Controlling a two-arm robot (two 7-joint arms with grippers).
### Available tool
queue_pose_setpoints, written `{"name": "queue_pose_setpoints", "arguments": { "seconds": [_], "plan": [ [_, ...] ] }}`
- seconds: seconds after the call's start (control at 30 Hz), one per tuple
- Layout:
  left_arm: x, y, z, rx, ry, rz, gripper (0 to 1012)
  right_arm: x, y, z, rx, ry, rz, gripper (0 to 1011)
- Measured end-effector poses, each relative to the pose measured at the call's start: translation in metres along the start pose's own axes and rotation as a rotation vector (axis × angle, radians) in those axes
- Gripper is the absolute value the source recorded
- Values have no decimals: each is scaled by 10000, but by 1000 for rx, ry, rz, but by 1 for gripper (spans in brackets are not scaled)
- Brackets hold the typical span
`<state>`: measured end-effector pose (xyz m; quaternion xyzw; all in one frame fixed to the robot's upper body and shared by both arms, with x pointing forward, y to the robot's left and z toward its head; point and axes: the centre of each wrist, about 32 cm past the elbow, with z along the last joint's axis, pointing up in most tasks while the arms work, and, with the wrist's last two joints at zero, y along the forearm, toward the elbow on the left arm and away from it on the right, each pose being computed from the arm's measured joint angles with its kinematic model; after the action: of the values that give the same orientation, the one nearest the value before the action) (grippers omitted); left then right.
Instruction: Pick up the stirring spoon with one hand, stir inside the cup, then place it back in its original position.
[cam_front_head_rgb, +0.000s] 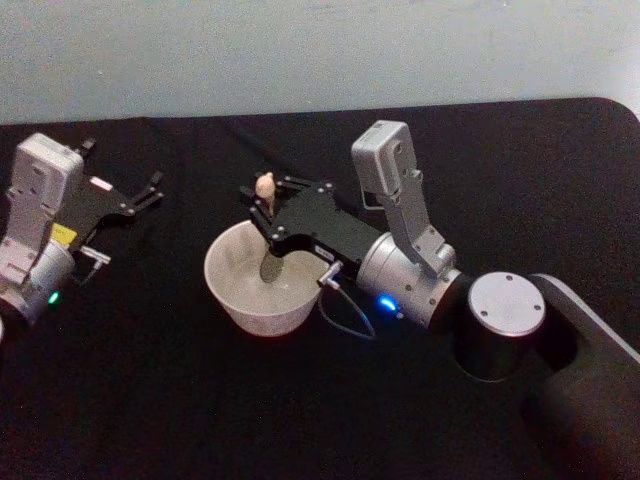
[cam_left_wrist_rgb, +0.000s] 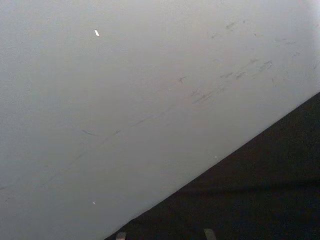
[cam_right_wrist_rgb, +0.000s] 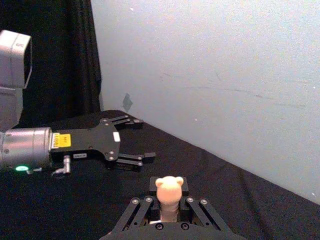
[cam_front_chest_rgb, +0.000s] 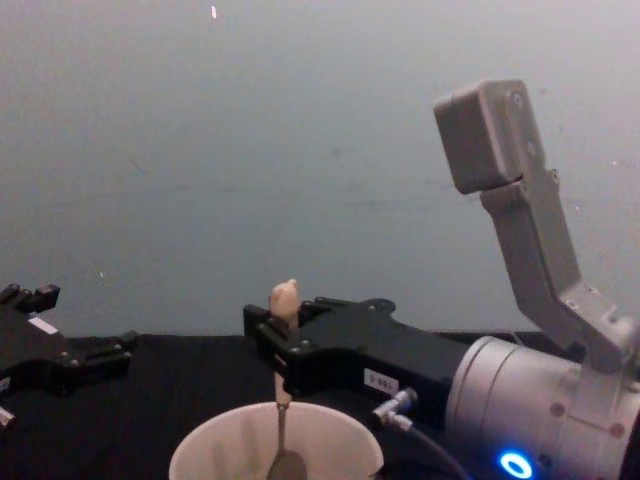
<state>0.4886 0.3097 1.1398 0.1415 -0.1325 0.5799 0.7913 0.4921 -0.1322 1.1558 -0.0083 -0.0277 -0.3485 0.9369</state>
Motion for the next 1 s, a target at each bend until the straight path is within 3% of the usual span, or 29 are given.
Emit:
{"name": "queue_pose_setpoints", "arguments": {
  "seconds": [0.23, 0.43, 0.87, 1.0],
  "plan": [
    [0, 0, 0, 0, 0, 0, 1001, 36, -38, 10, 2, -2, -13, 213],
    [0, 0, 0, 0, 0, 0, 1001, 53, -81, 119, 36, 0, -14, 213],
    [0, 0, 0, 0, 0, 0, 1001, 89, -274, 547, 151, 4, -28, 214],
    [0, 0, 0, 0, 0, 0, 1002, 124, -338, 655, 160, -4, -53, 213]
  ]
}}
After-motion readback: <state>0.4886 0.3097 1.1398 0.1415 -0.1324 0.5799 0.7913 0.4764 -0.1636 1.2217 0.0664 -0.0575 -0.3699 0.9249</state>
